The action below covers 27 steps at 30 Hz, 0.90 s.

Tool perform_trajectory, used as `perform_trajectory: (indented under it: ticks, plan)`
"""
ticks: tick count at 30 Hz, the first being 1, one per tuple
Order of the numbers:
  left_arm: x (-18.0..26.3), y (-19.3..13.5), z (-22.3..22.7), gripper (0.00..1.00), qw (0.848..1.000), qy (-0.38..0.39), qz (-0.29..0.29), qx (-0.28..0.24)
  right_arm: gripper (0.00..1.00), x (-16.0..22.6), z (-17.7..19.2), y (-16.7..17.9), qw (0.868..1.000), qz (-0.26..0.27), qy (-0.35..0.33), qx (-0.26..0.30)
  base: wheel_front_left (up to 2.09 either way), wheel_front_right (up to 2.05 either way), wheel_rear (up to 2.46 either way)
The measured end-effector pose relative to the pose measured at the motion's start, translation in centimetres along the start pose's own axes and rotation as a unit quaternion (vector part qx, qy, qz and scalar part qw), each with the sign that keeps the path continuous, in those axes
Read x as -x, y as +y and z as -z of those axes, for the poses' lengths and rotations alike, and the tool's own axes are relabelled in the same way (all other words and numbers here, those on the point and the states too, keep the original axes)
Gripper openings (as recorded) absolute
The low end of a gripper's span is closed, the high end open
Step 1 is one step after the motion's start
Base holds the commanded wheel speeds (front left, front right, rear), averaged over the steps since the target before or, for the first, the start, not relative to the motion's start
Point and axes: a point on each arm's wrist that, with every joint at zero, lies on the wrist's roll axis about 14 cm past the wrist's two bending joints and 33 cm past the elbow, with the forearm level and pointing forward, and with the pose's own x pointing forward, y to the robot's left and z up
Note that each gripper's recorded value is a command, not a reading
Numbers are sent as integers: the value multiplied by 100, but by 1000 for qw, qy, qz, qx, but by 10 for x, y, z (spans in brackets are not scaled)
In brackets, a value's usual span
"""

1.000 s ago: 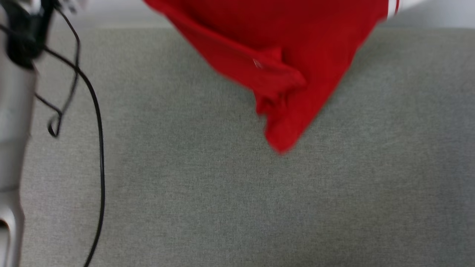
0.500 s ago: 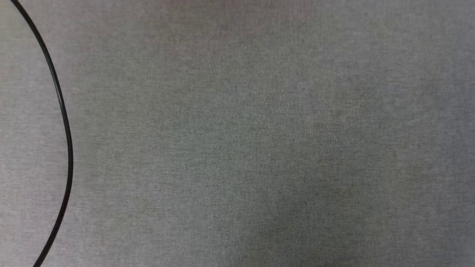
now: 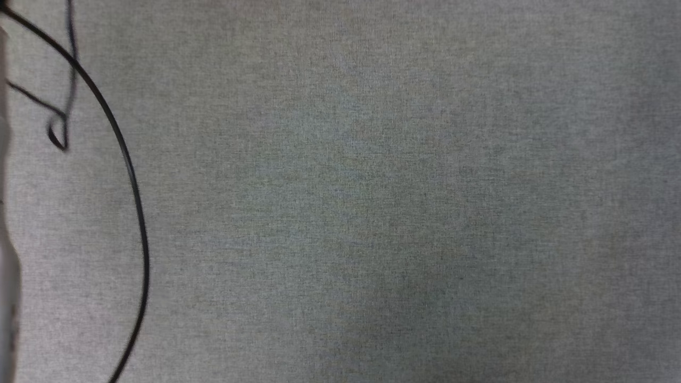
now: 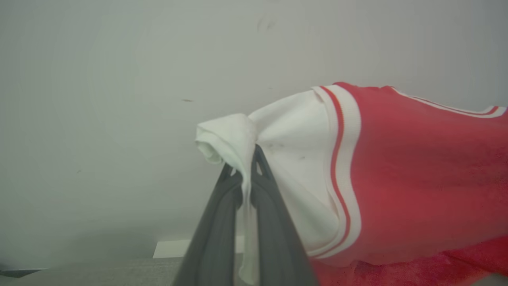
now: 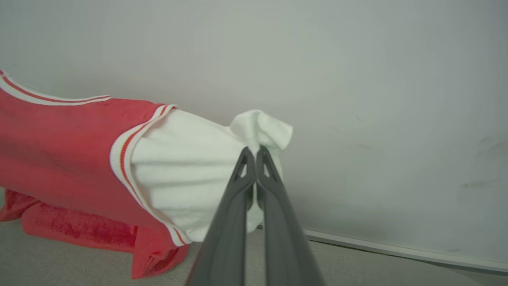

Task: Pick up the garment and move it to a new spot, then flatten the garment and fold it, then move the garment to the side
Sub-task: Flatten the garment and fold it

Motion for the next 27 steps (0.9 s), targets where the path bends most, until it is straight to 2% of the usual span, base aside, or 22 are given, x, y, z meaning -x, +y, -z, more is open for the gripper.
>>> perform_trajectory:
  ticks: [6, 11, 17, 27]
  plan:
    - [43, -6, 57, 0, 997, 58, -4, 46, 0, 30, 64, 11, 999, -17, 41, -23, 0, 0, 0]
    - [101, -13, 91, 0, 992, 98, 0, 78, 0, 80, 114, 20, 996, -26, 72, -52, 0, 0, 0]
    - [168, -5, 101, 0, 988, 123, -6, 88, 0, 142, 140, 25, 992, -25, 95, -82, 0, 0, 0]
    - [267, -15, 97, 0, 984, 131, -28, 114, 0, 243, 166, 24, 984, 10, 114, -139, 0, 0, 0]
